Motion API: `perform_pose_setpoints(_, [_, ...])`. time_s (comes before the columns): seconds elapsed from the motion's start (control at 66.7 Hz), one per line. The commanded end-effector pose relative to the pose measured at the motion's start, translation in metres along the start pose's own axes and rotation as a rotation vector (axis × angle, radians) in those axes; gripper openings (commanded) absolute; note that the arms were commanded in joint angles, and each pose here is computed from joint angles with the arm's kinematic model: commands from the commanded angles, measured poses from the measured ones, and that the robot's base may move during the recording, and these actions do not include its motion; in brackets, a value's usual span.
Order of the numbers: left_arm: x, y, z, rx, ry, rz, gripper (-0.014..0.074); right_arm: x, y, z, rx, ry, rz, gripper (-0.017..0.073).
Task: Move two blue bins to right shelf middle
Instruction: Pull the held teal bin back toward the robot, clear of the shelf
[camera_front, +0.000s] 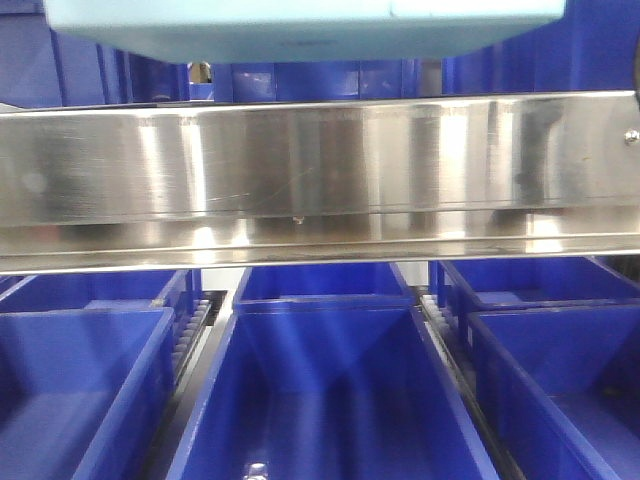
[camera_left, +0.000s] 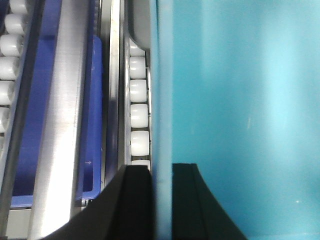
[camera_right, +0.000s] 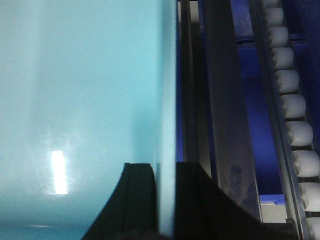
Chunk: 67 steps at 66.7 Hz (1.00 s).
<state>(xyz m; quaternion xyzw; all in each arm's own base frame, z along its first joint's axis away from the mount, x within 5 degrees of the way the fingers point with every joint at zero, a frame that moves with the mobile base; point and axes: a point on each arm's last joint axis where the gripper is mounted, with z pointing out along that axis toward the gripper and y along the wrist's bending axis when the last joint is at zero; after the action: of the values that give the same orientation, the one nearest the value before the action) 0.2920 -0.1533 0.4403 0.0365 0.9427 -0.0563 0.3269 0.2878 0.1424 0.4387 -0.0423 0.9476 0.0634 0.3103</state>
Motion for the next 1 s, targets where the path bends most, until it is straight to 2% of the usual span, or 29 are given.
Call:
perform_pose_setpoints(0.0, [-0.006,0.001,-0.025,0.059,-0.107,-0.019,-0.0111,-0.006,0.002,-0.025,-0.066,-0.121,0.003,-0.0167])
perform_pose_setpoints(0.33, [-0.003,0.009,-0.052,0.082,-0.162,-0.031,-0.0111,-0.007,-0.001,-0.045,-0.084,-0.174,0.011,-0.0167])
perform_pose_setpoints(0.749, [-0.002,0.010,-0.055,0.084,-0.168,-0.032,-0.0111,-0.012,-0.003,-0.055,-0.083,-0.214,0.013,-0.0167])
perform_pose_setpoints(0.854, [-0.002,0.010,-0.055,0.084,-0.168,-0.032,-0.0111,-0.012,-0.003,-0.055,-0.076,-0.217,-0.033,-0.0167])
perform_pose_setpoints(0.989, [-0.002,0.010,-0.055,0.081,-0.169,0.005,-0.0111,-0.012,-0.003,-0.055,-0.076,-0.217,-0.033,-0.0167])
